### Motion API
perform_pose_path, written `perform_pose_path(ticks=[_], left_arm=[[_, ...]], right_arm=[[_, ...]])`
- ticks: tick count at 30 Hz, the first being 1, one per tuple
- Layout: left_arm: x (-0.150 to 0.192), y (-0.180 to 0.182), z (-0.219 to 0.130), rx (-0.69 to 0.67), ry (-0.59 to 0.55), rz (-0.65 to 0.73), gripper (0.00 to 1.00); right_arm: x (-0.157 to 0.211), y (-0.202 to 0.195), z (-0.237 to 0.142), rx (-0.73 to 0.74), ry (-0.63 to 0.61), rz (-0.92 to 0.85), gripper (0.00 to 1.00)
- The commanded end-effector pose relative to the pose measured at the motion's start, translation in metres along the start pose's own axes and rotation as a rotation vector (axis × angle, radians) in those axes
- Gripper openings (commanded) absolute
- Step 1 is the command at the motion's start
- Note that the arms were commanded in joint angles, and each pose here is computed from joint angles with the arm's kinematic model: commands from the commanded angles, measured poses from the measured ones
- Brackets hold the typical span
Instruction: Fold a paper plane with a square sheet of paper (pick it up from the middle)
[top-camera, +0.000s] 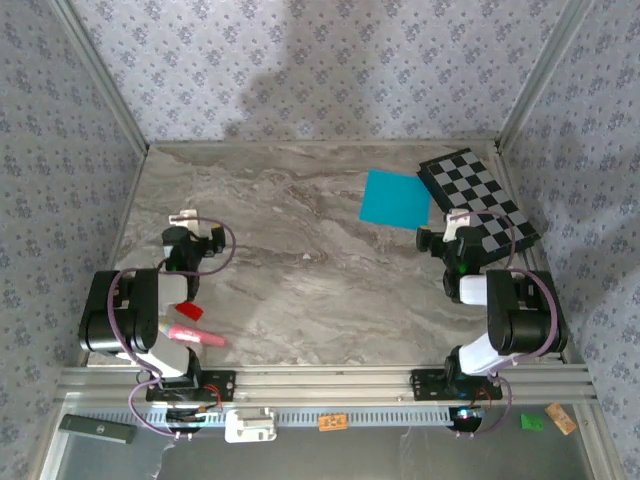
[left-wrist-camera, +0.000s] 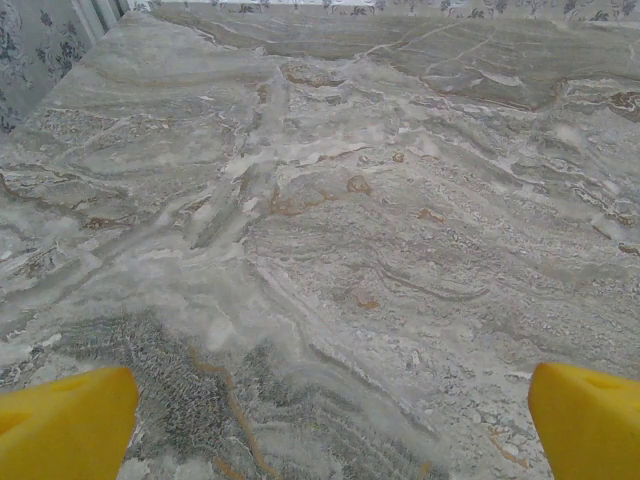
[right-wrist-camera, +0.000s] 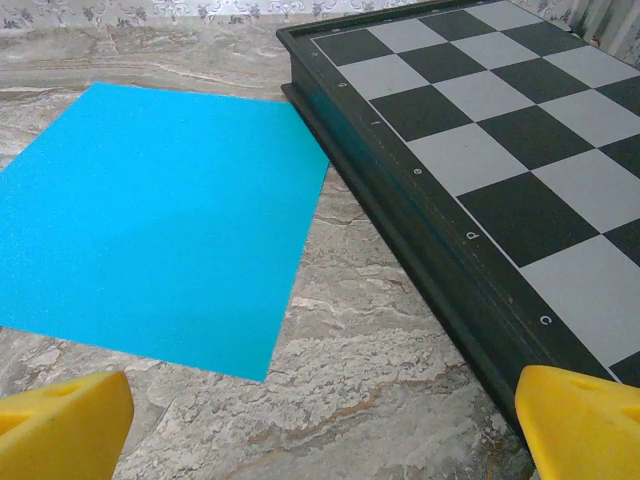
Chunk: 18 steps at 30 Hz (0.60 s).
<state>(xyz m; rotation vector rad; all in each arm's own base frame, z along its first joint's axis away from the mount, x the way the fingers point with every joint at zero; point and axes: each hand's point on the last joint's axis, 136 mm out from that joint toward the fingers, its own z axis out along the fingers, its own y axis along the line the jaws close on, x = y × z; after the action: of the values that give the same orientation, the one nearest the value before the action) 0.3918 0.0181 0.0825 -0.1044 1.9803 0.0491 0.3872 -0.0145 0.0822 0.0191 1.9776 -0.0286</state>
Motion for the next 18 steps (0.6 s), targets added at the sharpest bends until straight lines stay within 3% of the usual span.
perform_pose_path(ticks=[1,18], left_arm=[[-0.0077,-0.0015,0.0028,0.003,-0.018,0.011,1.0],[-0.008,-0.001,0.003,0.001,-0.018,0.009,1.0]], right_arm=[[-0.0041,-0.0002,0.0035,-0.005,-0.003,-0.011,1.0],[-0.0036,0.0,0.0035,-0.008,-0.002,-0.011,1.0]])
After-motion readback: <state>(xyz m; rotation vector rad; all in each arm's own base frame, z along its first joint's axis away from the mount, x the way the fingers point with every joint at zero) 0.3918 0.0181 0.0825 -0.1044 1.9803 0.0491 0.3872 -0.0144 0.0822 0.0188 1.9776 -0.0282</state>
